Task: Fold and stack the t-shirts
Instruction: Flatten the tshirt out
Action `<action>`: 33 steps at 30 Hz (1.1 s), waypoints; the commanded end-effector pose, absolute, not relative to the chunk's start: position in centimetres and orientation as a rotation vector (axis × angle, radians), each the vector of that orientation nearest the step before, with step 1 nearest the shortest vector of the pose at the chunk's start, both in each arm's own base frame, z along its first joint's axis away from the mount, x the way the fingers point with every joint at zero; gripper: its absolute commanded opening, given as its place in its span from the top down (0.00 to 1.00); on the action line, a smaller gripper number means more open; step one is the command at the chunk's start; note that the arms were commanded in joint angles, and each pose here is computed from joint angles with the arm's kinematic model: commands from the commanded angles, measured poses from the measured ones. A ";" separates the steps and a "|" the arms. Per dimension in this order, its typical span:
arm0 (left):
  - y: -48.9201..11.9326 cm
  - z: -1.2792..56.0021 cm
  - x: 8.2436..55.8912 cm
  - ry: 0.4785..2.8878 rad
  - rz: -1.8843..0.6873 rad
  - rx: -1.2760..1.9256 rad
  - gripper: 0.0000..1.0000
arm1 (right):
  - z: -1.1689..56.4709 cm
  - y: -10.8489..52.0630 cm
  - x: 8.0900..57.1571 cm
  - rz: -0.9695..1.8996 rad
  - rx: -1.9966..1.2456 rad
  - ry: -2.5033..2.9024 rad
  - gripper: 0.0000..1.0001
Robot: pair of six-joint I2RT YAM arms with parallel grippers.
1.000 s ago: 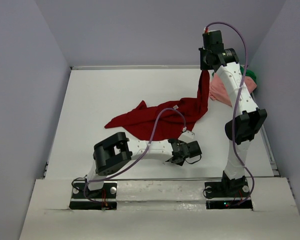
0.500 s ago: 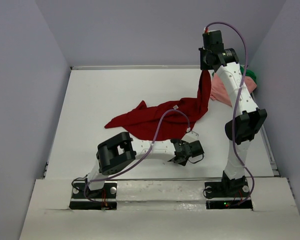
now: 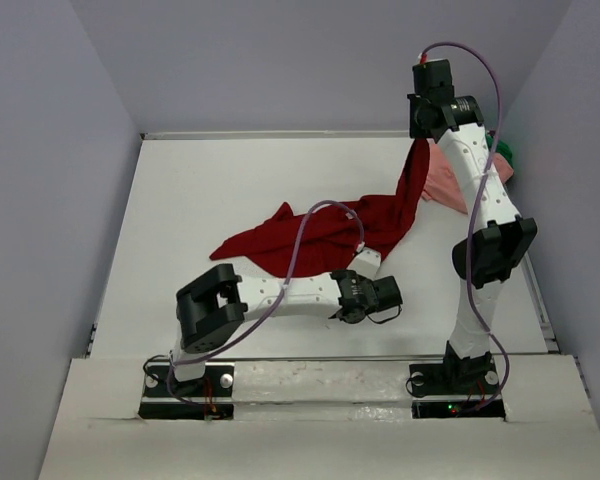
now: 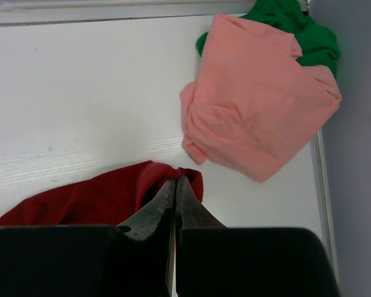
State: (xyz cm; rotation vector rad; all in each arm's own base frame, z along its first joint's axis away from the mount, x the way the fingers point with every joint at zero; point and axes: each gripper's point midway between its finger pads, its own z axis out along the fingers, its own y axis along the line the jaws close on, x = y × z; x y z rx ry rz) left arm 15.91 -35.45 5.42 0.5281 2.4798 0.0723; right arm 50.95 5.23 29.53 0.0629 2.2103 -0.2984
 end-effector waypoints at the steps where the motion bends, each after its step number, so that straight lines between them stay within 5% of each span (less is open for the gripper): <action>1: -31.8 17.7 17.4 2.281 0.060 0.267 1.00 | 35.6 0.6 50.2 -0.348 0.225 2.045 1.00; 12: -21.0 39.1 17.9 1.919 -0.340 -0.091 1.00 | 49.8 -4.6 42.2 -0.304 0.354 1.716 1.00; 25: -9.9 51.4 18.1 1.650 -0.384 -0.224 1.00 | 60.2 -6.0 28.1 -0.243 0.394 1.400 1.00; 29: -6.5 53.6 18.4 1.573 -0.335 -0.334 1.00 | 60.8 -5.7 28.7 -0.227 0.382 1.388 1.00; 33: -3.4 56.1 18.7 1.499 -0.195 -0.445 1.00 | 58.4 -4.7 35.4 -0.229 0.343 1.481 1.00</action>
